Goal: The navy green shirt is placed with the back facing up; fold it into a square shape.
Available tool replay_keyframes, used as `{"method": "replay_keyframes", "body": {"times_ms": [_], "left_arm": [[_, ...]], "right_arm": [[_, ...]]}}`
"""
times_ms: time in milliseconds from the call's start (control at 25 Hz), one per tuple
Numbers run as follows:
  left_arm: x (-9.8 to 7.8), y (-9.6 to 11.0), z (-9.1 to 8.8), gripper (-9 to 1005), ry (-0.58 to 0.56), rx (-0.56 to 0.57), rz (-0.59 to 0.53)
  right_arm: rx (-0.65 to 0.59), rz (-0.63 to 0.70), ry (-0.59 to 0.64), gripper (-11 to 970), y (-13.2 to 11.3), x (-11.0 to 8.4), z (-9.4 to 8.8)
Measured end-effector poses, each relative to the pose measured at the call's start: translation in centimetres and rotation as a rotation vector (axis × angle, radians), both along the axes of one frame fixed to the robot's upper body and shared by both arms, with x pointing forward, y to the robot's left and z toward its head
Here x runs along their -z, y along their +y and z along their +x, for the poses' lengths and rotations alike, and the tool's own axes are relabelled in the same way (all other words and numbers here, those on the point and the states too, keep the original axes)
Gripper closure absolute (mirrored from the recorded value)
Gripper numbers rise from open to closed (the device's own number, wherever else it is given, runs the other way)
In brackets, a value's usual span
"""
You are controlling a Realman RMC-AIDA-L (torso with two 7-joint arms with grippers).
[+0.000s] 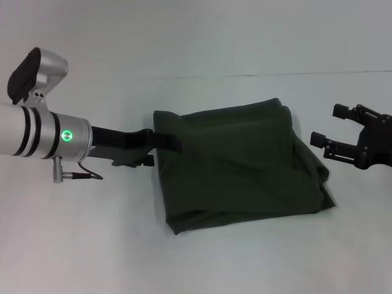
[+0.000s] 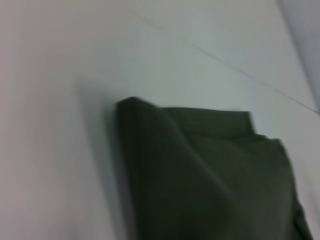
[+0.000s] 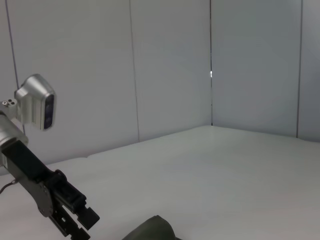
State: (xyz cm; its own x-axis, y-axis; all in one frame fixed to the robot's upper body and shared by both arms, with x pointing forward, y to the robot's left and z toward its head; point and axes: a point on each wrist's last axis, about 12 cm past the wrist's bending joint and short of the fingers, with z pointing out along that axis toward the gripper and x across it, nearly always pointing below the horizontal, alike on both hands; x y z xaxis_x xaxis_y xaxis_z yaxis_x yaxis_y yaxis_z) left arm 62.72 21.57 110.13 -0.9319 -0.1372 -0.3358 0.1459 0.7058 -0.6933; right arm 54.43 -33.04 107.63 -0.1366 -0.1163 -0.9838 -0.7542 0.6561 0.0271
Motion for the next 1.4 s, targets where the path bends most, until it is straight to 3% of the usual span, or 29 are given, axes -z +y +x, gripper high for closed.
{"method": "replay_keyframes", "body": {"times_ms": [320, 1400], "left_arm": [[1.6, 0.1, -0.3, 119, 0.069, -0.105, -0.011], [3.0, -2.2, -1.5, 119, 0.131, -0.071, -0.044]], "right_arm": [[-0.031, -0.025, -0.040, 42, -0.4, -1.1, 0.3], [-0.065, -0.021, -0.057, 43, -0.1, -1.4, 0.0]]}}
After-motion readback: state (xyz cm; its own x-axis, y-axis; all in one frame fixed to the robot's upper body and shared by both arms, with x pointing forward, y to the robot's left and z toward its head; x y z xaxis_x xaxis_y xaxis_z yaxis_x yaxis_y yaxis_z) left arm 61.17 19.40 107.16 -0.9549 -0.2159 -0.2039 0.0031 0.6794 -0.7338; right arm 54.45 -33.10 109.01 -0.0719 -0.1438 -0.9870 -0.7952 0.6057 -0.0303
